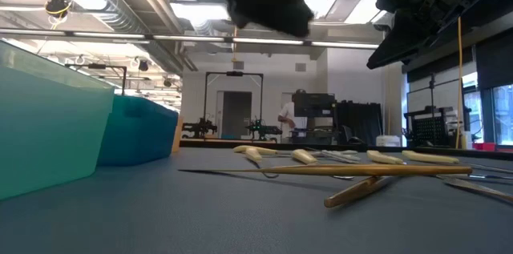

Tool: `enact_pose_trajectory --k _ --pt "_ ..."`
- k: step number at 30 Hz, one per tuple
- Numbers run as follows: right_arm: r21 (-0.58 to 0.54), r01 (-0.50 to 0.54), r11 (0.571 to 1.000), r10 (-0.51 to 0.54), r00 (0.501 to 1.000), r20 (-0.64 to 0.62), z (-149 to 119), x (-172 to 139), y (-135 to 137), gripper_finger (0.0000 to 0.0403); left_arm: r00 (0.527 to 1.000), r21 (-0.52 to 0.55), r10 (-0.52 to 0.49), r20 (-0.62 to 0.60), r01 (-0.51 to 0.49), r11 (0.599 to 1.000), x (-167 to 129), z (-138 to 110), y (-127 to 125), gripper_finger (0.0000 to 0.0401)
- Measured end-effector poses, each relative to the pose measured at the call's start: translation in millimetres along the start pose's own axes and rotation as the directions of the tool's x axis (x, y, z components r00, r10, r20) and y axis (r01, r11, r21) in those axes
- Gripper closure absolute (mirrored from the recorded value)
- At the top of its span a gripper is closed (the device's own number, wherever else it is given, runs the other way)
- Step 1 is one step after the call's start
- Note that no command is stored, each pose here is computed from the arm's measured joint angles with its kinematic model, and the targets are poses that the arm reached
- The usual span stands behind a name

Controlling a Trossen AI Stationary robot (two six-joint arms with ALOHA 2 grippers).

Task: Sort silverware by color (type)
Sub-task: Put the gold knife into the green bin

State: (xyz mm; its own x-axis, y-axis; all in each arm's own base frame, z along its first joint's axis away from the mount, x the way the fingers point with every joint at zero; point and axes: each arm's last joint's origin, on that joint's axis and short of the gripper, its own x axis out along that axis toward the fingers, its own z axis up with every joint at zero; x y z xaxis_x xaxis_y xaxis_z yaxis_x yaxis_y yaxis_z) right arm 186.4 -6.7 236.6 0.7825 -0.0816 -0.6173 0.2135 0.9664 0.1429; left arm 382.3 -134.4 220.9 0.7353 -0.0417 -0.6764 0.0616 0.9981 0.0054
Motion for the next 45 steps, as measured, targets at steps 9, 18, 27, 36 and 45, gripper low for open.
enact_pose_trajectory --k 9,18,27,36,45 --pt "0.000 0.001 1.000 -0.001 1.000 -0.003 0 0 0 0.0331 0.997 0.015 0.013 -0.075 -0.012 1.000 36 -22 -4 0.0268" --pt "0.000 0.000 1.000 0.000 1.000 -0.002 0 0 0 0.0331 0.989 0.029 0.004 -0.151 0.000 1.000 62 -42 -6 0.0268" --pt "0.000 0.000 1.000 0.000 1.000 -0.003 0 0 0 0.0331 0.992 0.016 0.025 -0.127 -0.023 1.000 63 -40 -3 0.0268" --pt "0.000 0.000 1.000 0.000 1.000 0.000 0 0 0 0.0331 0.992 0.002 -0.048 -0.115 0.049 0.999 84 -49 -6 0.0268" --pt "0.000 0.002 1.000 -0.002 1.000 -0.003 0 0 0 0.0331 0.989 0.003 -0.049 -0.142 0.050 0.999 93 -56 -4 0.0268"
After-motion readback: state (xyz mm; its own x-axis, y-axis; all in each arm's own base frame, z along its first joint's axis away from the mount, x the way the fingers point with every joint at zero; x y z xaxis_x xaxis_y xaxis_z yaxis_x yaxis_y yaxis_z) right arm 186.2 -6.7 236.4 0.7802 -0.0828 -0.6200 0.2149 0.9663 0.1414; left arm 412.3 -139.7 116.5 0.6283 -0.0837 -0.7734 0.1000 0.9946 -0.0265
